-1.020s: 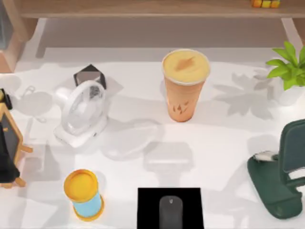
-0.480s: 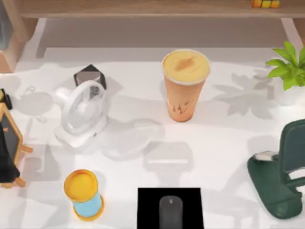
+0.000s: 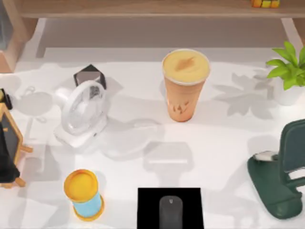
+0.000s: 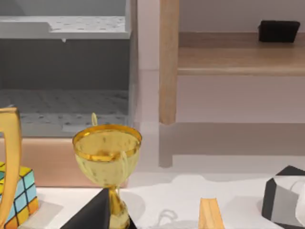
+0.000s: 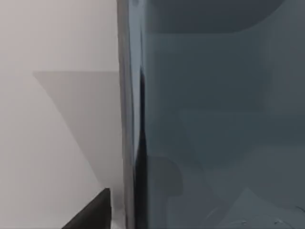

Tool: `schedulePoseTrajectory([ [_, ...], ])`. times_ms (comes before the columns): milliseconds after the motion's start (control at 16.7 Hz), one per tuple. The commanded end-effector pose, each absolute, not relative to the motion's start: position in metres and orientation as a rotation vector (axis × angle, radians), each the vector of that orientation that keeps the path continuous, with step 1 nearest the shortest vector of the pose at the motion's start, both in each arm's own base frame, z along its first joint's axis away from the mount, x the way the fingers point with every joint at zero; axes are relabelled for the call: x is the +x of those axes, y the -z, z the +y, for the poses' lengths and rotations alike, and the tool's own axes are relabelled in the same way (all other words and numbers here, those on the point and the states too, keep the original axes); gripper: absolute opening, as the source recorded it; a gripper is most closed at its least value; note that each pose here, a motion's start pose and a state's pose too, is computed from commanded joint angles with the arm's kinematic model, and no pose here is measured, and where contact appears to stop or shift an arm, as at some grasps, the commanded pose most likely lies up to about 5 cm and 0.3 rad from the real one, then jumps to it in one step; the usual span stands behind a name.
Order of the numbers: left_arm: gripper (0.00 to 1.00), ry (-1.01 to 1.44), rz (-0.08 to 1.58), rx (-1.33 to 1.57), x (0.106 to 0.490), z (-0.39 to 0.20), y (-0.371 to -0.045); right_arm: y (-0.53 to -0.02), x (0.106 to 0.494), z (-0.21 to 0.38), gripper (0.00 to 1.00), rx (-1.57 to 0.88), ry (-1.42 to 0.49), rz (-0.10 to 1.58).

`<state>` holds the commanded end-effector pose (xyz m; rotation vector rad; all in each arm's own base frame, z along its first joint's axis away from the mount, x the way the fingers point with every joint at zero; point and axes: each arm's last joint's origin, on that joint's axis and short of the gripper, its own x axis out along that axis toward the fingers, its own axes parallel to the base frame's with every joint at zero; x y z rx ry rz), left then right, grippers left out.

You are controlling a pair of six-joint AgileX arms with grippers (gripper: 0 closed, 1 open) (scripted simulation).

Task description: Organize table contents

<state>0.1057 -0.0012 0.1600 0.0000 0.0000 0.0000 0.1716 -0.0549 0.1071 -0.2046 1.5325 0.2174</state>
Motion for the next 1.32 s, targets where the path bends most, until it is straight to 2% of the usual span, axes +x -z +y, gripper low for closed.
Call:
schedulePoseTrajectory([
  [660,1.0,0.0,0.0,0.0,0.106,-0.001,-0.16,-0.107,0.172,-0.055,0.02,-0.205,-0.217,1.532],
  [1320,1.0,0.0,0.0,0.0,0.106,-0.001,-0.16,-0.119,0.174,-0.056,0.0,-0.207,-0.21,1.513],
])
